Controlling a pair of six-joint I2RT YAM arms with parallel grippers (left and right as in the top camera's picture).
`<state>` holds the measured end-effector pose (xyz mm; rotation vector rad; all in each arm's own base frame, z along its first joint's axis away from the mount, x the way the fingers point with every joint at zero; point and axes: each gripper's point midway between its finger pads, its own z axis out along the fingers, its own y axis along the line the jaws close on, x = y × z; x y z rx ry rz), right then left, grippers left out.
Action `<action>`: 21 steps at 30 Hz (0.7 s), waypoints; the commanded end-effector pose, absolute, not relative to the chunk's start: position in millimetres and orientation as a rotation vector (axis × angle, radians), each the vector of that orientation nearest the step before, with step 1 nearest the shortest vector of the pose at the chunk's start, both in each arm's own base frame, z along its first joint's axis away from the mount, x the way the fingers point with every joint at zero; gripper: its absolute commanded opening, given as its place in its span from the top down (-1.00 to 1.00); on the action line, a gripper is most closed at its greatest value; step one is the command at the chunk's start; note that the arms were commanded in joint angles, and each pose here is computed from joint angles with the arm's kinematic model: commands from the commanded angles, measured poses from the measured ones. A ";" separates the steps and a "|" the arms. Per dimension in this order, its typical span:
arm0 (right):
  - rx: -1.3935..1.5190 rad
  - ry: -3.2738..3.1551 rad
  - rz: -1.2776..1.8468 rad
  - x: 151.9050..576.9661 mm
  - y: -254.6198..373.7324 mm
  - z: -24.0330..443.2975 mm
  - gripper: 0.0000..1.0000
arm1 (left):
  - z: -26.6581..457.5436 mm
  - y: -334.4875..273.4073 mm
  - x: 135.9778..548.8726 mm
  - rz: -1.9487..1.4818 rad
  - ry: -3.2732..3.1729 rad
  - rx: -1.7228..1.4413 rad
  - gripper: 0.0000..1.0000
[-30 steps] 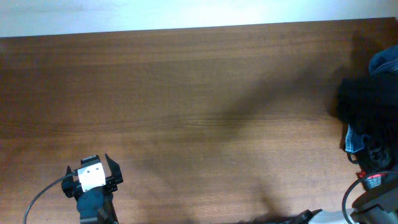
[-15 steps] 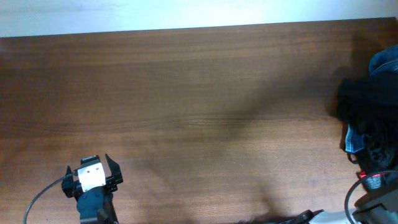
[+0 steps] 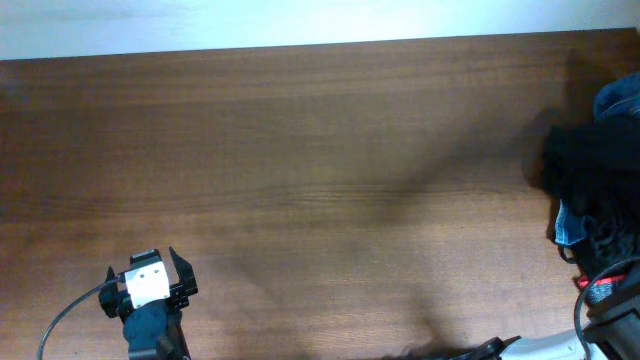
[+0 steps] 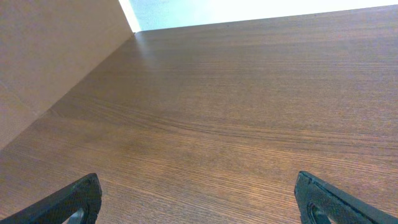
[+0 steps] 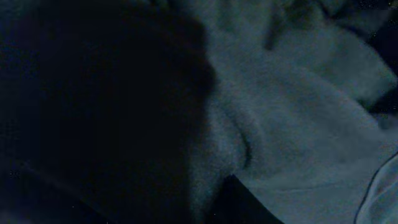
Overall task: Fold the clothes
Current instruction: 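Grasp the black garment in the pile with the right gripper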
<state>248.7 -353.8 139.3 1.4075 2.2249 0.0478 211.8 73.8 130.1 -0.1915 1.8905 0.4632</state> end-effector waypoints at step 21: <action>1.009 2.094 -0.141 290.5 -298.8 373.1 0.81 | 129.8 74.8 210.2 0.484 1.894 -0.181 -0.99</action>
